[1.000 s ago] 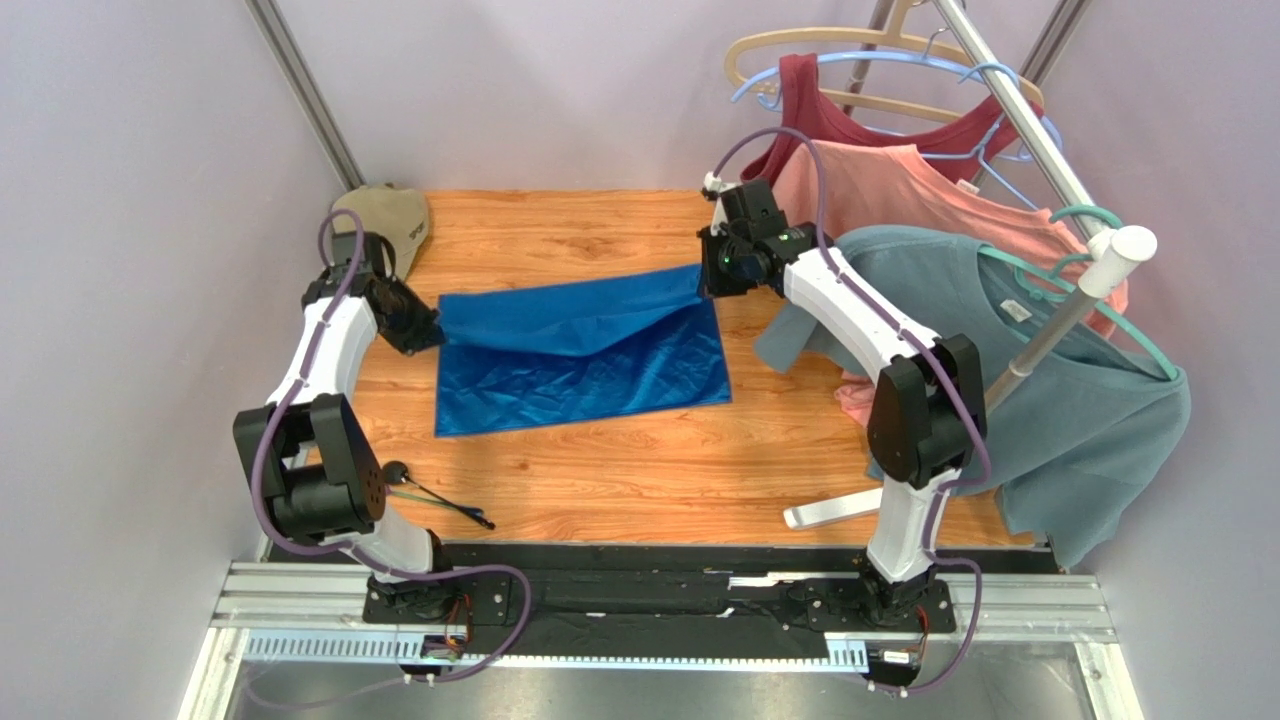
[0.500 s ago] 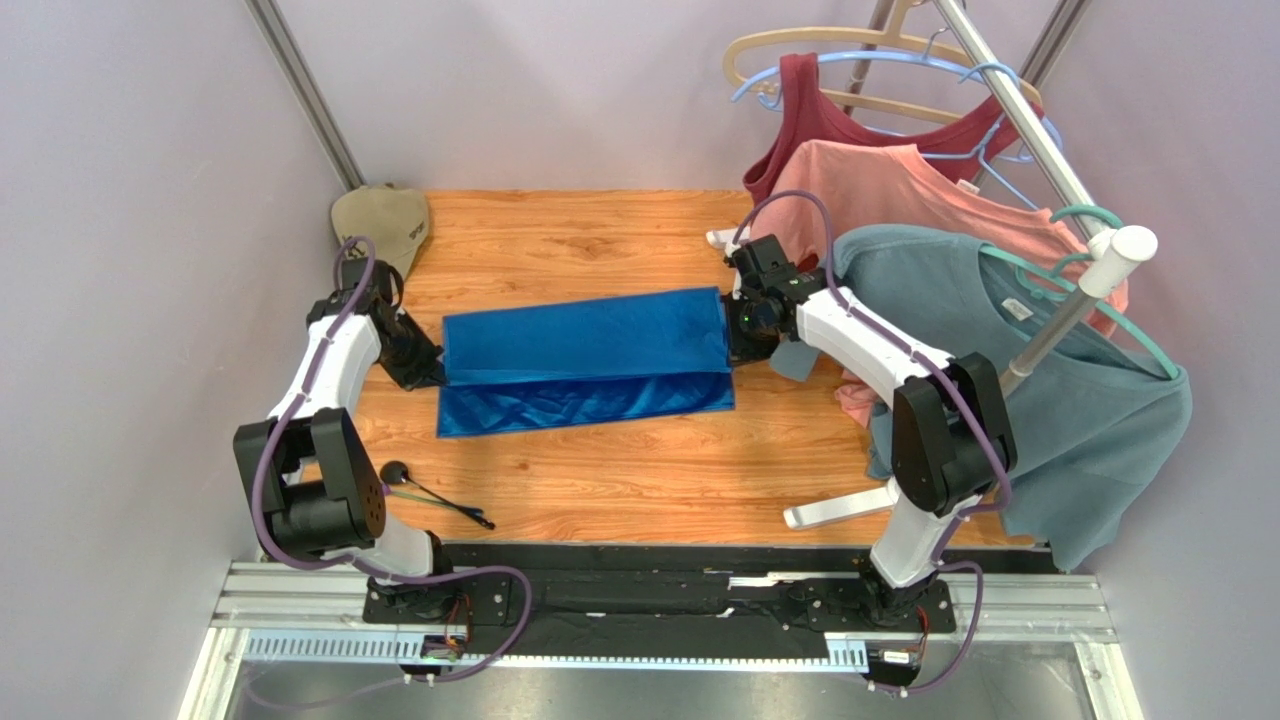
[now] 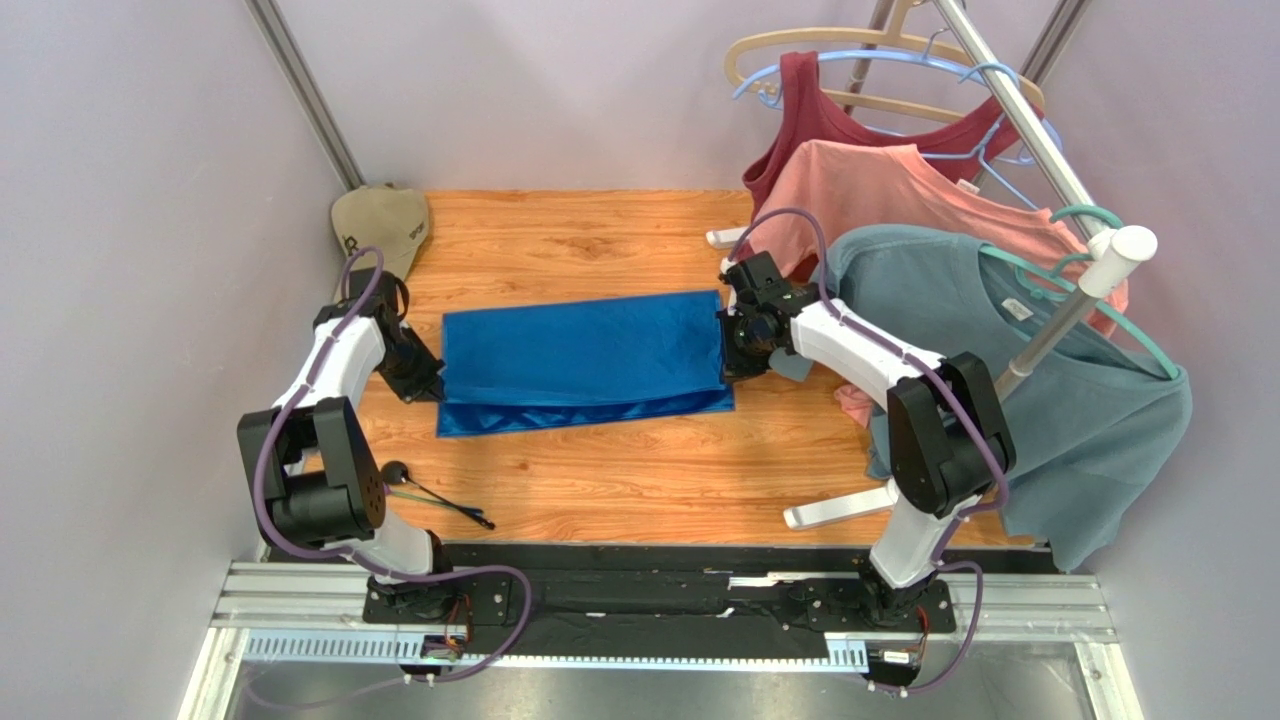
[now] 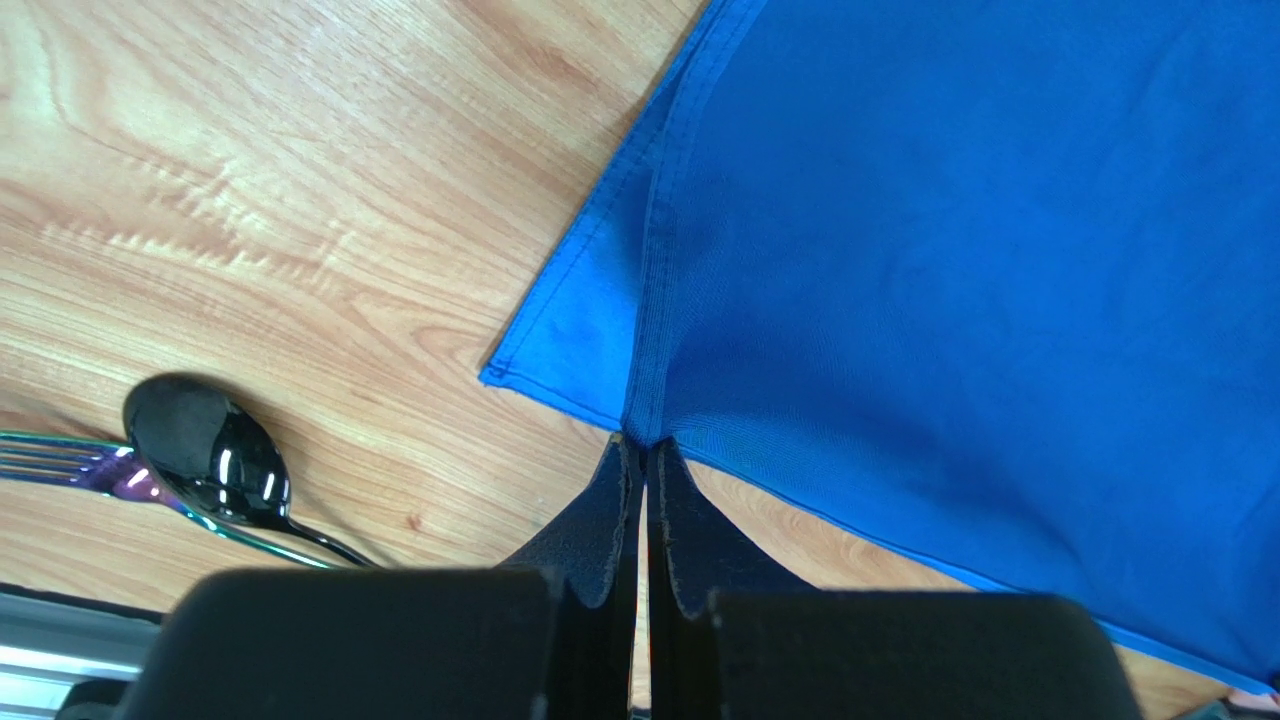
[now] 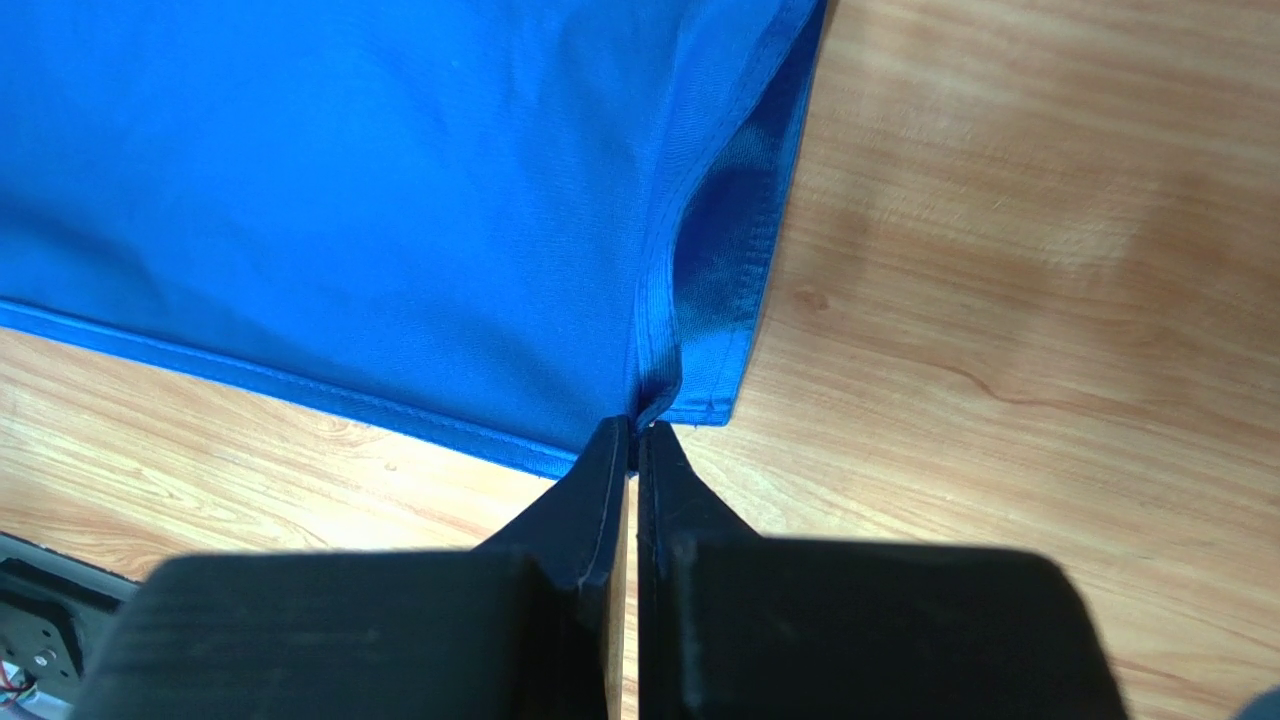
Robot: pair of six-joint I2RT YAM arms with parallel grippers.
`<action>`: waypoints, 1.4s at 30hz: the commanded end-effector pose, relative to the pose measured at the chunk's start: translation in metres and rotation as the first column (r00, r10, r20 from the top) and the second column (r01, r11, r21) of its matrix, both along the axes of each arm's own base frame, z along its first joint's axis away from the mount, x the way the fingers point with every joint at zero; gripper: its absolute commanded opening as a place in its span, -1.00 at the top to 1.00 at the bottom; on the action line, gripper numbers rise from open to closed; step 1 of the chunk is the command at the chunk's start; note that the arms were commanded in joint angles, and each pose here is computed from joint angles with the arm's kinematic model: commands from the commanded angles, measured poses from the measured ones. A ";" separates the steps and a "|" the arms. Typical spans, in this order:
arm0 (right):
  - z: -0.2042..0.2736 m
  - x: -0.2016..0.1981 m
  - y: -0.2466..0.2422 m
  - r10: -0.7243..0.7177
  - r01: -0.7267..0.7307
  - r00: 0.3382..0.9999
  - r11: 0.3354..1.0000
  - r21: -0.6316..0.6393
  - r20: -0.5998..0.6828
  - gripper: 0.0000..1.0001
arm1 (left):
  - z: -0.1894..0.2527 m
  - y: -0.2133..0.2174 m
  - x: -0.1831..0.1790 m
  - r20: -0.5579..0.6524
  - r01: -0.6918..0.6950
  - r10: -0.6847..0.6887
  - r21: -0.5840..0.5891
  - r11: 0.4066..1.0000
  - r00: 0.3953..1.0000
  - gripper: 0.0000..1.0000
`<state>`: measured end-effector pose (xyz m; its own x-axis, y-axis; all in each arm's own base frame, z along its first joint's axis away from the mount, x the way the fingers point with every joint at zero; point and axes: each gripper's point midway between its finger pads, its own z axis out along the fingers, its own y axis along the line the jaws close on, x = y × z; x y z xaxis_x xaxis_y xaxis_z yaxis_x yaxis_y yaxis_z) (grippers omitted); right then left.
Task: Fold the napkin into a case and place the utensils inside
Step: Fold and flatten the napkin at the center of the board.
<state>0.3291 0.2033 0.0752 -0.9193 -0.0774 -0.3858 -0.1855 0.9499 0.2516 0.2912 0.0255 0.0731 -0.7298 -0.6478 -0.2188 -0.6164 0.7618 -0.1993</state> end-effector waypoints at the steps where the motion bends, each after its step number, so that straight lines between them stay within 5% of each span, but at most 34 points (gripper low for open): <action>1: 0.006 0.000 0.009 -0.013 0.012 1.000 0.999 0.046 0.021 1.00 | -0.001 0.008 0.004 0.002 0.016 -0.016 0.043 0.999 1.000 1.00; 42: -0.055 -0.015 -0.009 -0.057 0.053 0.995 0.997 -0.061 -0.077 1.00 | -0.049 0.004 -0.034 -0.212 0.032 -0.029 0.012 0.999 0.977 1.00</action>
